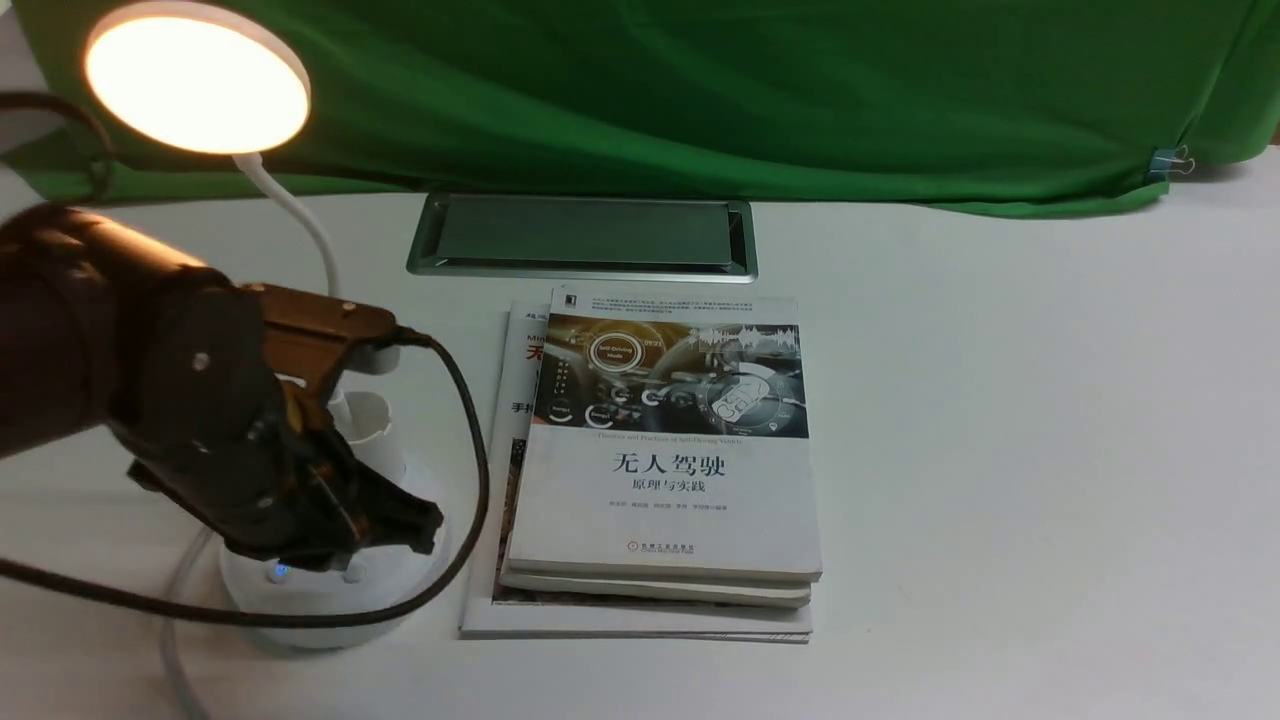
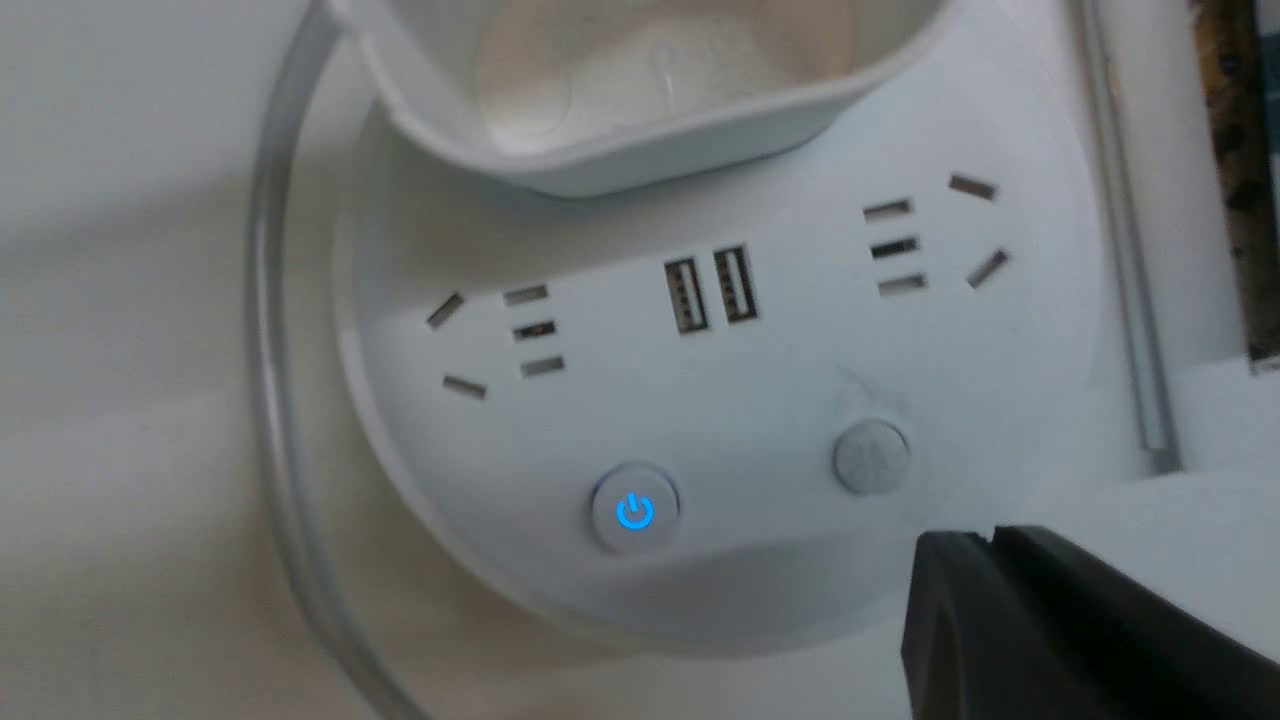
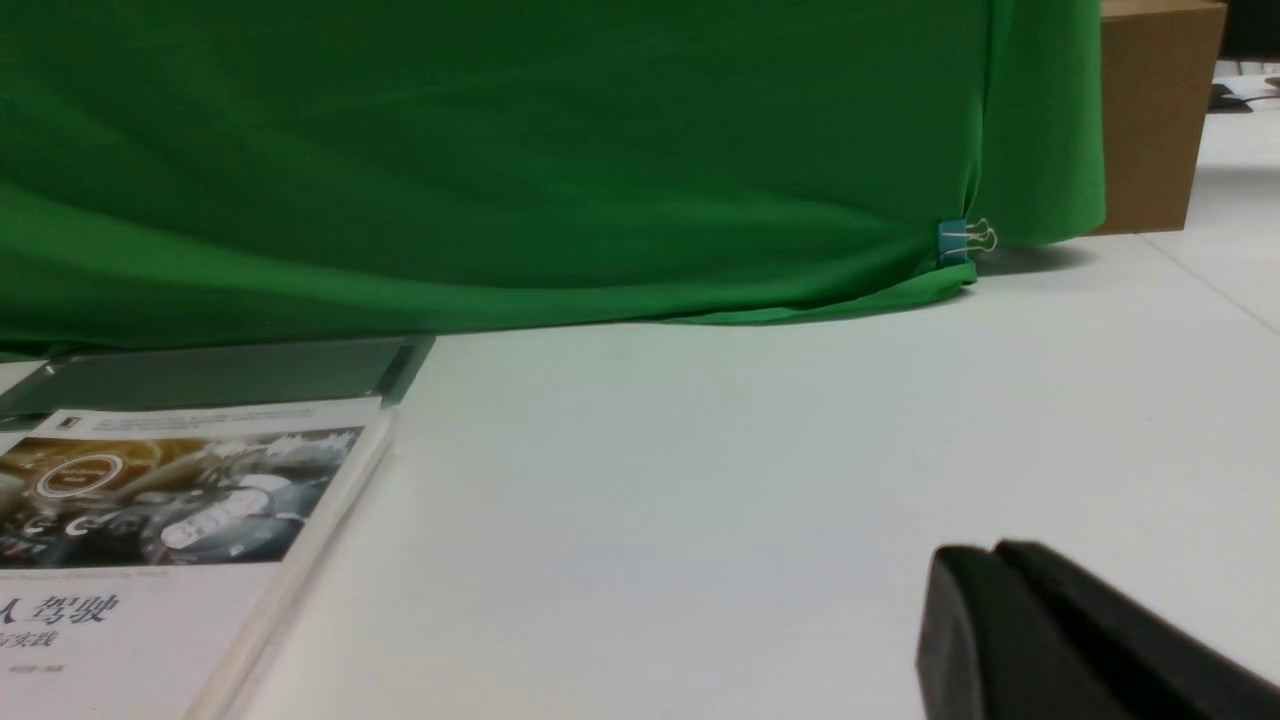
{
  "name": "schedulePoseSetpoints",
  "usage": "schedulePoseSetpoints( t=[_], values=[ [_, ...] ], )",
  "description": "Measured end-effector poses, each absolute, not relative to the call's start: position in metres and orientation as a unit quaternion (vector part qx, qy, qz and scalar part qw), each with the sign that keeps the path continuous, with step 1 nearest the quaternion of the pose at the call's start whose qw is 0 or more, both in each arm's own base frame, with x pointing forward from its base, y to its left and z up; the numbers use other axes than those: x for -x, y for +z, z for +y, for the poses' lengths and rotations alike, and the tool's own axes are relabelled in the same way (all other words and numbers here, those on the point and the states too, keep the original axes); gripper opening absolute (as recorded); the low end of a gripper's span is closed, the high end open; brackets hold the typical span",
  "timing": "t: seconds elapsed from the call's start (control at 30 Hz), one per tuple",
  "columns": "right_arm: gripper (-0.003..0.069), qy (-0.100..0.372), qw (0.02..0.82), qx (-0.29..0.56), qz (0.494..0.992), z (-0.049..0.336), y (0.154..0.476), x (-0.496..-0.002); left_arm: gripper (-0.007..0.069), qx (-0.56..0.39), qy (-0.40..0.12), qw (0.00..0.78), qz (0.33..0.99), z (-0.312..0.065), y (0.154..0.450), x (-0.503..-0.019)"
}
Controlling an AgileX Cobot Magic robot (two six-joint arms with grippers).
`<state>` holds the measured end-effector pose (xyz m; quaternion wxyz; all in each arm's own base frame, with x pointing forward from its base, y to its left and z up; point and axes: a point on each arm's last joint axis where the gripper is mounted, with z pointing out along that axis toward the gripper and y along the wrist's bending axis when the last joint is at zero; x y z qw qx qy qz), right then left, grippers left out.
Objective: Turn off the desk lamp on the white desktop by hand.
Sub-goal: 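Press the power button on the round power strip under the lamp with the left gripper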
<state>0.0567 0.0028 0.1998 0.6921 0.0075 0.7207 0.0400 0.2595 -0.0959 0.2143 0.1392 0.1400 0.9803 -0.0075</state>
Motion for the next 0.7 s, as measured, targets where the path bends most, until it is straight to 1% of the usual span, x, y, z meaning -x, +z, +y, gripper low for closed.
schedulePoseSetpoints(
  t=[0.07, 0.2, 0.3, 0.47, 0.63, 0.7],
  values=[
    [0.0035, 0.04, 0.692, -0.008, 0.721, 0.003, 0.2, -0.057, 0.0001, -0.141, -0.007, 0.135, 0.981, -0.097, 0.209, -0.262],
    [0.0035, 0.04, 0.692, -0.008, 0.721, 0.003, 0.2, -0.057, 0.0001, -0.142, -0.003, 0.112, 0.983, -0.101, 0.184, -0.271],
    [0.0035, 0.04, 0.692, -0.008, 0.721, 0.003, 0.2, -0.057, 0.0001, -0.142, -0.006, 0.113, 0.984, -0.104, 0.18, -0.277],
    [0.0035, 0.04, 0.692, -0.008, 0.721, 0.003, 0.2, -0.057, 0.0001, -0.146, -0.012, 0.111, 0.983, -0.106, 0.179, -0.278],
    [0.0035, 0.04, 0.692, -0.008, 0.721, 0.003, 0.2, -0.057, 0.0001, -0.147, -0.016, 0.125, 0.981, -0.105, 0.187, -0.274],
    [0.0035, 0.04, 0.692, -0.008, 0.721, 0.003, 0.2, -0.057, 0.0001, -0.147, -0.02, 0.139, 0.979, -0.103, 0.196, -0.27]
  ],
)
